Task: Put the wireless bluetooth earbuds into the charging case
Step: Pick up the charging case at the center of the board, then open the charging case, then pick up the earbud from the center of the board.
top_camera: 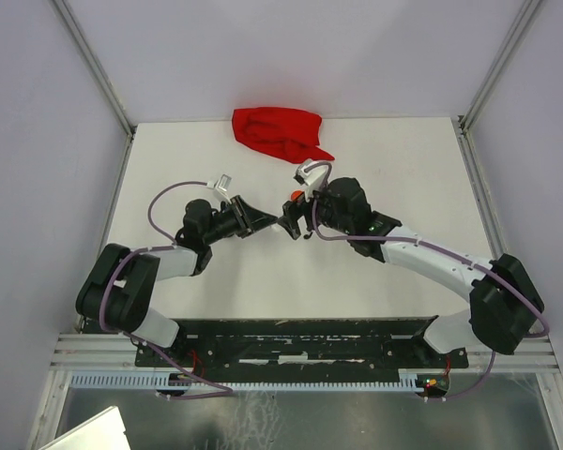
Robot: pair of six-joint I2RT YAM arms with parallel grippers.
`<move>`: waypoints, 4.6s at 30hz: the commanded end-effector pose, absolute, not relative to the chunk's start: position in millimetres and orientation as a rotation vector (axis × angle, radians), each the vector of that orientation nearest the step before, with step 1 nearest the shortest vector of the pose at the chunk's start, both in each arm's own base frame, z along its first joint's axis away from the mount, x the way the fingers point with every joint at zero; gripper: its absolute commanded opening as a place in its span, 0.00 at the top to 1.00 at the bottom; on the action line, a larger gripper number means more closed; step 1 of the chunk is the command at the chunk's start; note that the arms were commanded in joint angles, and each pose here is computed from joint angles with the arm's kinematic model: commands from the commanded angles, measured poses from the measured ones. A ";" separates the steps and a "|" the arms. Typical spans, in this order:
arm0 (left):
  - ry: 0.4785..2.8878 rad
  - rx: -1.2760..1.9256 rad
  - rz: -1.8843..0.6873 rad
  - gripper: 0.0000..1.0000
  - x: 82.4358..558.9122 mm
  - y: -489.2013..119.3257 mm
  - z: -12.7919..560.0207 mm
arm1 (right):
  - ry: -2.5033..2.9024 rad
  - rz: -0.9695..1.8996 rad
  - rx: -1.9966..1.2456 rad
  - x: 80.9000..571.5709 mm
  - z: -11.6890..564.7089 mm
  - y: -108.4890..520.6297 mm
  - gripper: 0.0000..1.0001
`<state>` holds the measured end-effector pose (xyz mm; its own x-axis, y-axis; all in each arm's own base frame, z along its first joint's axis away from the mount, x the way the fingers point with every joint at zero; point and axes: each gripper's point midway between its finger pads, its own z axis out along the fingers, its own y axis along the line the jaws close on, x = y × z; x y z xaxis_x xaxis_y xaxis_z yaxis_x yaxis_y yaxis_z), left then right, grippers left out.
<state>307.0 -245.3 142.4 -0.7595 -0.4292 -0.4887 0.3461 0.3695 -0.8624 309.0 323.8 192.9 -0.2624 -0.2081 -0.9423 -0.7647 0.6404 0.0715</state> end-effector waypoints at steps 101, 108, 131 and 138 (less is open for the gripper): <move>1.654 -0.482 -1.770 0.97 327.6 -213.5 169.3 | 2.463 0.066 -0.701 344.1 47.0 256.5 0.33; 1.646 -0.489 -1.778 0.97 327.9 -210.7 169.8 | 2.476 0.048 -0.727 342.2 36.4 260.2 0.33; 1.643 -0.506 -1.777 0.97 330.3 -203.3 166.4 | 2.438 -0.027 -0.663 378.6 28.2 264.4 0.35; 1.643 -0.509 -1.777 0.97 330.8 -202.4 165.0 | 2.457 -0.020 -0.599 384.0 27.7 256.9 0.36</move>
<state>335.0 -203.6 148.4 -0.7087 -0.6948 -0.1225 0.1325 0.0394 -0.9904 370.8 260.2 22.7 -0.7100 -0.4618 -0.5316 -0.4586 0.8761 -0.1487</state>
